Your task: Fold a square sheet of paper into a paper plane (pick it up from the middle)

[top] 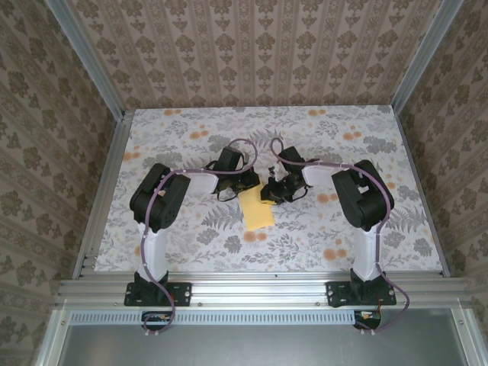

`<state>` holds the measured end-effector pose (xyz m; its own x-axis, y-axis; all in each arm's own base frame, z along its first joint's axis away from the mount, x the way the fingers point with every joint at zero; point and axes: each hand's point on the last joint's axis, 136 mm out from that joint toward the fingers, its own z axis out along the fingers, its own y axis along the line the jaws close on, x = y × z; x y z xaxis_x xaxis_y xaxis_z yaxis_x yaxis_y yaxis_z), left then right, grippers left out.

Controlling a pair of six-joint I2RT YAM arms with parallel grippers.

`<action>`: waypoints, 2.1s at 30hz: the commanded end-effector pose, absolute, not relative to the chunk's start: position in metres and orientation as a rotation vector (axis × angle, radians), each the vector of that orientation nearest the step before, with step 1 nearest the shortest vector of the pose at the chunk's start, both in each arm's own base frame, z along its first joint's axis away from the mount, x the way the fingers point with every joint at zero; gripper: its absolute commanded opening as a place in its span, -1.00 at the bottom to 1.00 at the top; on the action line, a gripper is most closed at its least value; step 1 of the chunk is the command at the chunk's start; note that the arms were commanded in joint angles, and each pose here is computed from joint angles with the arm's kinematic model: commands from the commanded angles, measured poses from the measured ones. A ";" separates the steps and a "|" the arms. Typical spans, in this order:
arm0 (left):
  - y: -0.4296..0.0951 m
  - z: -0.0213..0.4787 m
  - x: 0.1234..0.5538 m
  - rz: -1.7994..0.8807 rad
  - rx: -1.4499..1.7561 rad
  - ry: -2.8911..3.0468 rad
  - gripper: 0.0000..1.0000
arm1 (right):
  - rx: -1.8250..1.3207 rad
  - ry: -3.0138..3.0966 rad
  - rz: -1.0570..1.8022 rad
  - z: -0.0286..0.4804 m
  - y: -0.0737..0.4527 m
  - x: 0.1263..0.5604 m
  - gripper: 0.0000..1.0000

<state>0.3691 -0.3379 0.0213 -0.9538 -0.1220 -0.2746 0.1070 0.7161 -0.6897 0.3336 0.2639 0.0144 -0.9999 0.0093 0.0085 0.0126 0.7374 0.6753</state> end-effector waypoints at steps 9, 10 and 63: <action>-0.289 -0.057 0.338 -0.747 -0.170 2.890 -0.88 | -0.055 -2.799 -0.929 -0.008 0.220 0.218 -0.66; -0.289 -0.056 0.338 -0.750 -0.170 2.890 -0.87 | -0.048 -2.798 -0.920 -0.007 0.217 0.212 -0.65; -0.218 0.074 0.246 -0.866 -0.414 2.641 0.28 | 0.426 -3.290 -0.262 -0.004 0.269 0.368 -0.11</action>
<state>0.2444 -0.1993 0.0668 -0.8993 -0.3659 -0.2396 -0.1929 0.8235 -0.5336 0.3728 0.2845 0.0197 -0.9274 -0.2664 -0.2627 -0.3228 0.9247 0.2020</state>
